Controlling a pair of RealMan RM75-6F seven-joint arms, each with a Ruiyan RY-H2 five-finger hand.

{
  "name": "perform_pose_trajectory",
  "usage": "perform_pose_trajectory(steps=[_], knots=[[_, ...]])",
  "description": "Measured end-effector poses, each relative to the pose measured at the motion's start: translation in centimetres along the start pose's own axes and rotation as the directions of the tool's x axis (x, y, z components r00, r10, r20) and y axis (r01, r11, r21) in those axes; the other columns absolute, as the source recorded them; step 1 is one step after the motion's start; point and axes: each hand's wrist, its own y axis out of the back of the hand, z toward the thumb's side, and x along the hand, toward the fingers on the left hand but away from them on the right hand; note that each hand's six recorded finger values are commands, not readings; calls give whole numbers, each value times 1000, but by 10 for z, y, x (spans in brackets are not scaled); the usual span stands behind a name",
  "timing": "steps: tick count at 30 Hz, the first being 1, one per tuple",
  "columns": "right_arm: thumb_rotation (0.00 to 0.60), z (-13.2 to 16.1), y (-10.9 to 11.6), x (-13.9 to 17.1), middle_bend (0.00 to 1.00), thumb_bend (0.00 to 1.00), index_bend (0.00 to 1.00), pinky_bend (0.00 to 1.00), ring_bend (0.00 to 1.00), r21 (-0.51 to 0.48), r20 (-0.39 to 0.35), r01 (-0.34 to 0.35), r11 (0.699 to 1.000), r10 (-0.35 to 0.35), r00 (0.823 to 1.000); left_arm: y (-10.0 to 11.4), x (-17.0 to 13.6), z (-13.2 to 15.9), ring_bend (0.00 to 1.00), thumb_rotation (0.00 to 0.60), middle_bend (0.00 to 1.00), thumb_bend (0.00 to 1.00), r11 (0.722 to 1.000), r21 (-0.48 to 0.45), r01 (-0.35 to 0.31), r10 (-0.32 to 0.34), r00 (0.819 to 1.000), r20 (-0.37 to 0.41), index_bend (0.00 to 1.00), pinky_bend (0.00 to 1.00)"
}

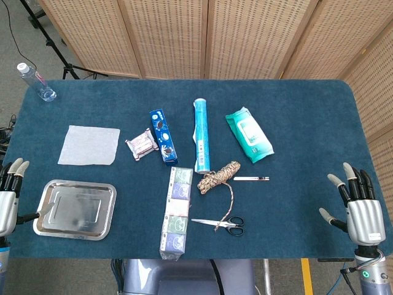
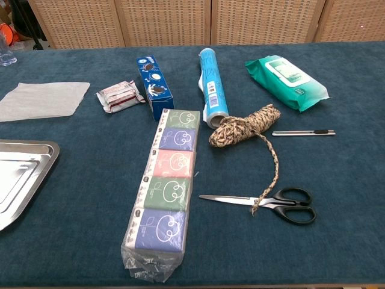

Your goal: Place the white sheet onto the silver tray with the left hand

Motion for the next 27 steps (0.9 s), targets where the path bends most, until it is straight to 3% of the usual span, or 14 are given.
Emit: perform_pose_trajectory(steps=[27], knots=[[600, 2, 0, 2, 0, 15, 207, 0, 0, 14, -3, -11, 1000, 11, 1000, -2, 0, -2, 0, 387, 0, 86, 1000, 16, 20, -20, 1000, -18, 0, 0]])
